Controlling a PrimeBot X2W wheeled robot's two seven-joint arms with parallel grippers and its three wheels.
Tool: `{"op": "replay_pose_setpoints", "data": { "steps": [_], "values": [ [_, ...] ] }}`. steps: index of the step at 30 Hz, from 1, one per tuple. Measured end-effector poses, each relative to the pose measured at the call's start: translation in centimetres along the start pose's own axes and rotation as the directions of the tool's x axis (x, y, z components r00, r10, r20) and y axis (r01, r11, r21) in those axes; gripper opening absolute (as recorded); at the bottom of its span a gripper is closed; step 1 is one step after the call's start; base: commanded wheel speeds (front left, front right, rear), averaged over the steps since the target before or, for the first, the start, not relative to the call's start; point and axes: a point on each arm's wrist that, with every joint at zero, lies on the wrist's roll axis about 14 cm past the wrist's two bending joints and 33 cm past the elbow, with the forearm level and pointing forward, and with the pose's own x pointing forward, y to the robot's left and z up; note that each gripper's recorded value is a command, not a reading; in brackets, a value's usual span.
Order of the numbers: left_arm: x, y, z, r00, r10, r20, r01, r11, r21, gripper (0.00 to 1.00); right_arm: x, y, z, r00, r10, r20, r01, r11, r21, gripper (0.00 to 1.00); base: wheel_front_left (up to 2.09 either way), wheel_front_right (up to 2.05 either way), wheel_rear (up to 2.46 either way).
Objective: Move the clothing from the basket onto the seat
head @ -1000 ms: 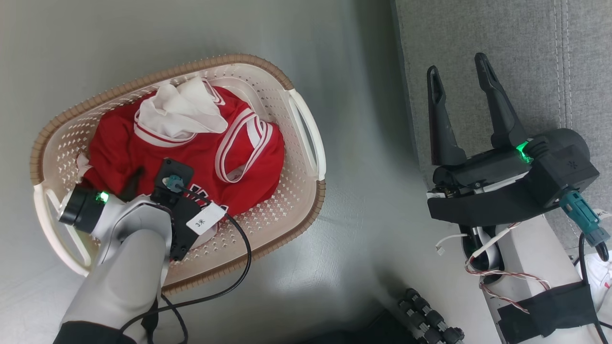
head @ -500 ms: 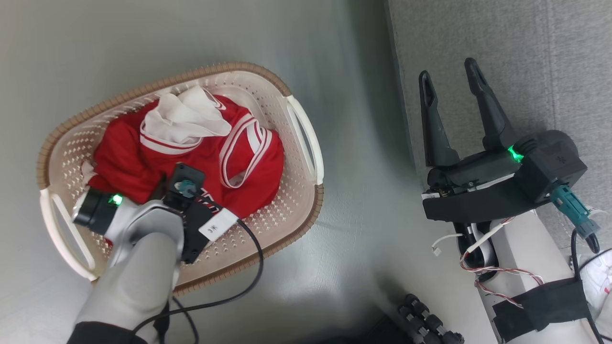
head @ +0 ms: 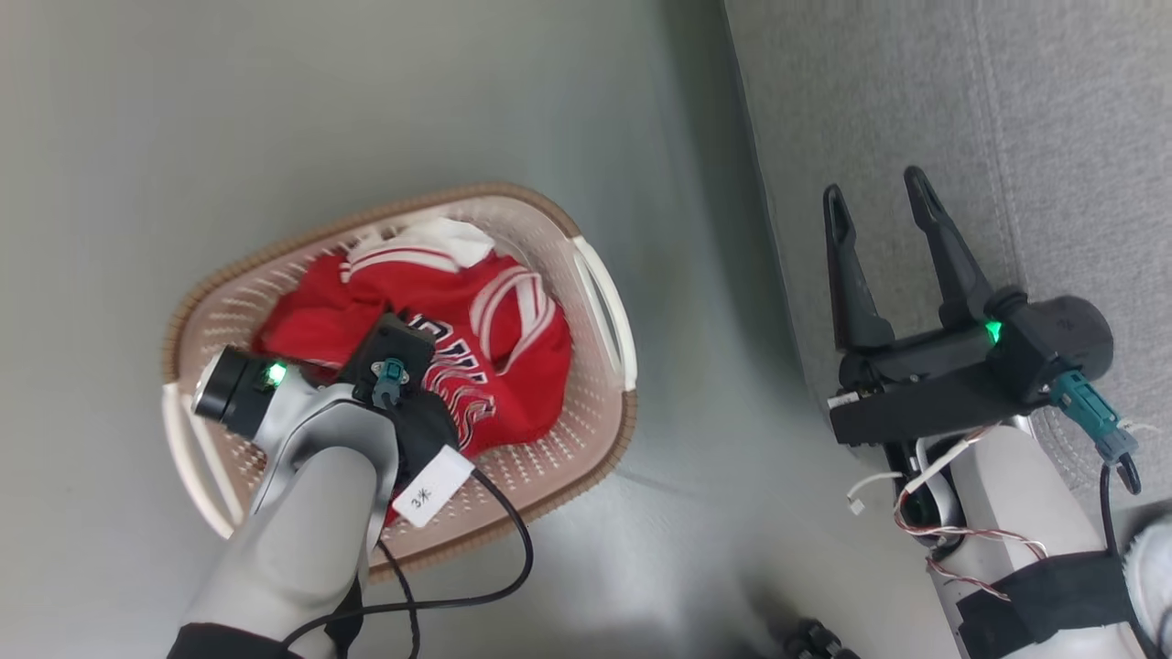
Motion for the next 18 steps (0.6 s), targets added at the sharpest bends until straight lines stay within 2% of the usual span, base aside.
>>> {"op": "replay_pose_setpoints", "data": {
  "steps": [8, 15, 18],
  "values": [
    [-3.4, 1.8, 6.0, 0.978, 0.026, 0.207, -0.022, 1.0, -0.023, 0.0, -0.8, 0.8, 2.1, 0.999, 0.032, 0.035, -0.032, 0.999, -0.006, 1.0, 0.0, 0.0, 0.0],
    [-7.0, 1.7, 11.1, 0.935, 0.017, 0.354, -0.003, 0.999, -0.04, 0.0, -1.0, 2.0, 4.5, 0.994, 0.073, 0.084, -0.072, 0.997, -0.01, 1.0, 0.0, 0.0, 0.0],
    [-9.3, 2.0, 14.2, 0.899, 0.019, 0.437, -0.004, 0.999, -0.035, 0.0, -1.5, 2.9, 5.6, 0.99, 0.094, 0.104, -0.094, 0.996, -0.006, 1.0, 0.0, 0.0, 0.0]
  ]
}}
